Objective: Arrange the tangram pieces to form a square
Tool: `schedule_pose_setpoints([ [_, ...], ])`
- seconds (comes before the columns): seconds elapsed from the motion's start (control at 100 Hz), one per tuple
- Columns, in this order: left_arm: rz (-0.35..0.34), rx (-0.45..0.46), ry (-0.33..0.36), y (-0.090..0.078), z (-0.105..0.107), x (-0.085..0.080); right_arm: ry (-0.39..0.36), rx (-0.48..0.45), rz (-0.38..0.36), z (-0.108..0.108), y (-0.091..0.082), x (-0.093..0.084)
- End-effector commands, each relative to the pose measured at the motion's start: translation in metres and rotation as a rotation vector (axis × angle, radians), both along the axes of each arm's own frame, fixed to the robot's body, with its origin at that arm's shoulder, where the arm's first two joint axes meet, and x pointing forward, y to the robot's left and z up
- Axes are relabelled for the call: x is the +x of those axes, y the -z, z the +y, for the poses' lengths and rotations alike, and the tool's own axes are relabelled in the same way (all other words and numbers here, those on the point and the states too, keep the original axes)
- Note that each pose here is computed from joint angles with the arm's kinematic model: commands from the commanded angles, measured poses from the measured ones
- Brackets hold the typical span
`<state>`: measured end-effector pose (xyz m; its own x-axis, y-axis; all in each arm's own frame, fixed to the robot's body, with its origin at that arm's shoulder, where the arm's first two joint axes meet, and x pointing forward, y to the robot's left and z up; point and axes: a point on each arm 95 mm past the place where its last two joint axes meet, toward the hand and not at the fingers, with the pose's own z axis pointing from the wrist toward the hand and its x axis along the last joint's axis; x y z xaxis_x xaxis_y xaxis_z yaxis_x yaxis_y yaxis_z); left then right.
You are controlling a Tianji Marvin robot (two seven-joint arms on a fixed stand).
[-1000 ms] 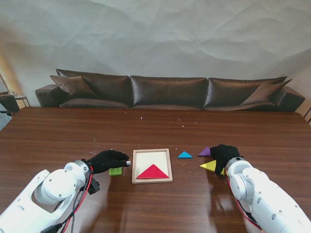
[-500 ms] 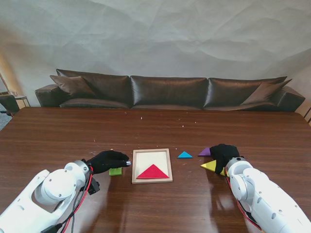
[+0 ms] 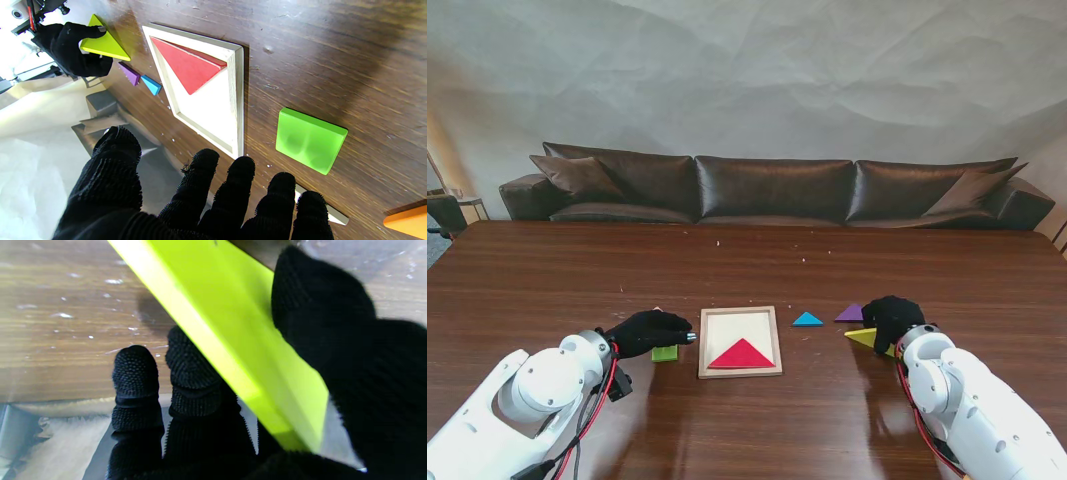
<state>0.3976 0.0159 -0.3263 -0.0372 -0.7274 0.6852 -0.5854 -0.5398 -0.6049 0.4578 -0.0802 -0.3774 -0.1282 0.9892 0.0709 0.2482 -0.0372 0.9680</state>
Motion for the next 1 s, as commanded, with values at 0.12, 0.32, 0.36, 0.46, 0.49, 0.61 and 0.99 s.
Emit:
schedule_pose_setpoints([
  [0.12,0.017,-0.004,0.014,0.001,-0.001,-0.001,-0.010,0.005,0.083,0.003,0.022,-0.021],
  [0.32,0.014,-0.004,0.012,0.001,0.000,-0.002,-0.014,0.022,0.068,0.005,0.015,-0.019],
  [0.36,0.013,-0.004,0.011,0.000,0.000,-0.002,-0.018,0.021,0.066,0.005,0.014,-0.019],
  [0.46,0.011,-0.005,0.011,0.000,0.000,-0.002,-0.021,0.032,0.058,0.005,0.012,-0.018],
  [0.49,0.011,-0.005,0.011,0.001,0.000,-0.002,-0.021,0.037,0.056,0.006,0.010,-0.018],
  [0.61,0.014,-0.005,0.011,0.001,0.000,-0.002,-0.029,0.053,0.048,0.010,0.001,-0.018],
  [0.99,0.016,-0.006,0.010,0.001,0.001,-0.001,-0.047,0.096,0.050,0.042,-0.029,-0.012],
])
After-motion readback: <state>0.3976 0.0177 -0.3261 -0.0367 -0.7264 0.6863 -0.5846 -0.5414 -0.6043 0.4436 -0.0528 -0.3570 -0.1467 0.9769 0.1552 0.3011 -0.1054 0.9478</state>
